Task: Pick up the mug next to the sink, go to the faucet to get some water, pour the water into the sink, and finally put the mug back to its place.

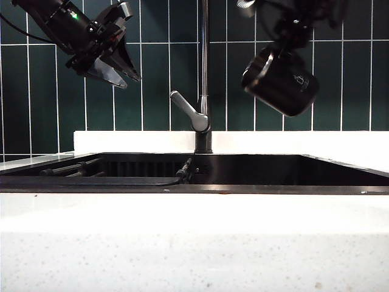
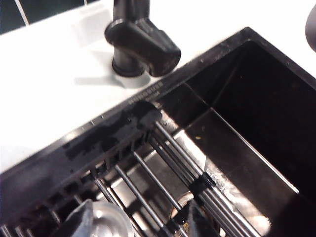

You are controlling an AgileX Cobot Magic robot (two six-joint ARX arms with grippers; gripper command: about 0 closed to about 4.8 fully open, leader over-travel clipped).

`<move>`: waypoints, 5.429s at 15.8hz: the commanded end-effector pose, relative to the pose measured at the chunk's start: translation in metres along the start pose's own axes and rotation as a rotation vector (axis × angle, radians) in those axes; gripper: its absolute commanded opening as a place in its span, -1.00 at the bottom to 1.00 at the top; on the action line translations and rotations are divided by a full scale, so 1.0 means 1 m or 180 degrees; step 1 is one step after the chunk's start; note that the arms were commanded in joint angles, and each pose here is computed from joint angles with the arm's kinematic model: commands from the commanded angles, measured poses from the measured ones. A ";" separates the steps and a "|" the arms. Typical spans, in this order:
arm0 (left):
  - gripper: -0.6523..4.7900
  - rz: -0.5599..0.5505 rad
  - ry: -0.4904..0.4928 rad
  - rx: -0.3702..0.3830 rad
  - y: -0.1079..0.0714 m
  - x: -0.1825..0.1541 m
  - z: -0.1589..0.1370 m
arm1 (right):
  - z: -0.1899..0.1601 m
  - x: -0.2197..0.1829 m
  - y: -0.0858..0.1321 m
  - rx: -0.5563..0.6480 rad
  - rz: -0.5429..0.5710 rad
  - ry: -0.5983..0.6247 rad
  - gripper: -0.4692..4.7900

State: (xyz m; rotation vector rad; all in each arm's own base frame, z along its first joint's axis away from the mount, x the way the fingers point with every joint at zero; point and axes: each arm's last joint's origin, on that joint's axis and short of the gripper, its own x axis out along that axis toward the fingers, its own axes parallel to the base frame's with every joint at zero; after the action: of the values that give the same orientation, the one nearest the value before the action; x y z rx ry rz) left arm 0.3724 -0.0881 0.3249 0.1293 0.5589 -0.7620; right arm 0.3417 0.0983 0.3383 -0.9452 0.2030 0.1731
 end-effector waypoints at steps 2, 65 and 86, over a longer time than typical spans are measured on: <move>0.13 -0.0057 -0.0103 0.0056 -0.006 -0.010 0.007 | -0.044 0.006 -0.042 0.1916 -0.0546 0.0150 -0.79; -0.78 0.1431 -0.0925 -0.0011 -0.145 -0.196 -0.156 | -0.102 -0.215 0.042 0.2751 -0.0066 -0.0555 -0.64; -0.78 0.1664 -0.1261 -0.0371 -0.125 -0.128 -0.242 | -0.182 -0.196 0.140 0.2861 -0.0244 0.0050 -0.84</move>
State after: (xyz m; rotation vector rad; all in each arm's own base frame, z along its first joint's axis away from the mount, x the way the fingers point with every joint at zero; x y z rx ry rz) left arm 0.1062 -0.0250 0.1991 0.0148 0.1782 -0.2323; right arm 0.1009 0.0190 0.1733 -0.0665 0.2485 -0.0053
